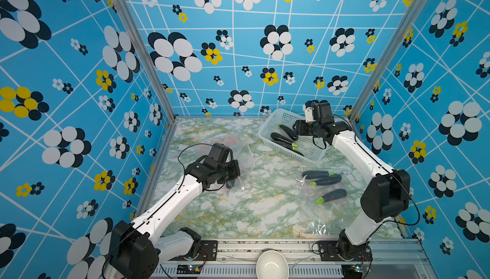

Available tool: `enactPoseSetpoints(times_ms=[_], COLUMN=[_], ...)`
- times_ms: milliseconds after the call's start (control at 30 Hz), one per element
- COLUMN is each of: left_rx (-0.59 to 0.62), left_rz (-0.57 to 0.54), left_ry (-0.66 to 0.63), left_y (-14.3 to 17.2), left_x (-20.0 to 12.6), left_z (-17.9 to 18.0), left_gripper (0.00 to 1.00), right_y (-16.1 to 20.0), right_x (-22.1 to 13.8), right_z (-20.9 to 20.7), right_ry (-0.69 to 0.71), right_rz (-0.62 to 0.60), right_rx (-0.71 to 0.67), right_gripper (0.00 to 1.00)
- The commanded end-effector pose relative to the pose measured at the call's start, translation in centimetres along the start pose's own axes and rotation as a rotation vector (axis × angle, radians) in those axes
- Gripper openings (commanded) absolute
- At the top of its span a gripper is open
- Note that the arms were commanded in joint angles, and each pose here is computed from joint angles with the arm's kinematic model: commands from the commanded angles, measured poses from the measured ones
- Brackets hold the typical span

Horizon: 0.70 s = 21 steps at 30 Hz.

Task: Place the eggplant in a zip-top bag and seal the zipper
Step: Pick up the eggplant from the basket.

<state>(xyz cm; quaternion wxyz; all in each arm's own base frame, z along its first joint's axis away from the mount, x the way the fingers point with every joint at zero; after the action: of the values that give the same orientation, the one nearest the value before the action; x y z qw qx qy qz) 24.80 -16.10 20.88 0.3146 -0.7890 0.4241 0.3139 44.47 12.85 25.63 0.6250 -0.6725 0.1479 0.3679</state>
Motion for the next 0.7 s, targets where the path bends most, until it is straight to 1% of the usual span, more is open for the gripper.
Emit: enactPoseSetpoints(times_ms=[0, 233, 400, 467, 667], left_rx=[0.015, 0.016, 0.012, 0.01, 0.008], left_rz=[-0.027, -0.033, -0.029, -0.026, -0.031], left_ry=[-0.011, -0.03, -0.035, -0.039, -0.046], left_y=[-0.8, -1.2, -1.3, -1.3, -1.5], left_x=[-0.6, -0.6, -0.3, -0.2, -0.1], left_z=[-0.2, 0.0, 0.1, 0.2, 0.2], left_gripper=[0.0, 0.0, 0.0, 0.0, 0.0], right_y=[0.0, 0.3, 0.7, 1.5, 2.4], right_x=[1.7, 7.3, 10.6, 12.4, 15.4], right_z=[-1.1, -4.2, -4.8, -5.0, -5.4], right_ry=[-0.048, -0.02, -0.016, -0.021, -0.019], right_rz=[0.048, 0.117, 0.159, 0.187, 0.221], right_rx=[-0.029, 0.002, 0.001, 0.007, 0.014], right_gripper=[0.64, 0.64, 0.65, 0.65, 0.65])
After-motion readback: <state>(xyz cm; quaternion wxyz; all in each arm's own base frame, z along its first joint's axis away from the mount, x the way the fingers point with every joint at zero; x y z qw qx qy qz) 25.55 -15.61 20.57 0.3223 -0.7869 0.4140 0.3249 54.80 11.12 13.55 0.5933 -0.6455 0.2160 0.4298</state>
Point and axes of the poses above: each gripper's point midway between its finger pads, its own x axis out along the fingers, its own z axis along the line the jaws close on, y = z × x, the point moved 5 cm from there along -x, back along the fingers, and after that the axes turned 10 degrees about -x, right-handed, at the moved point
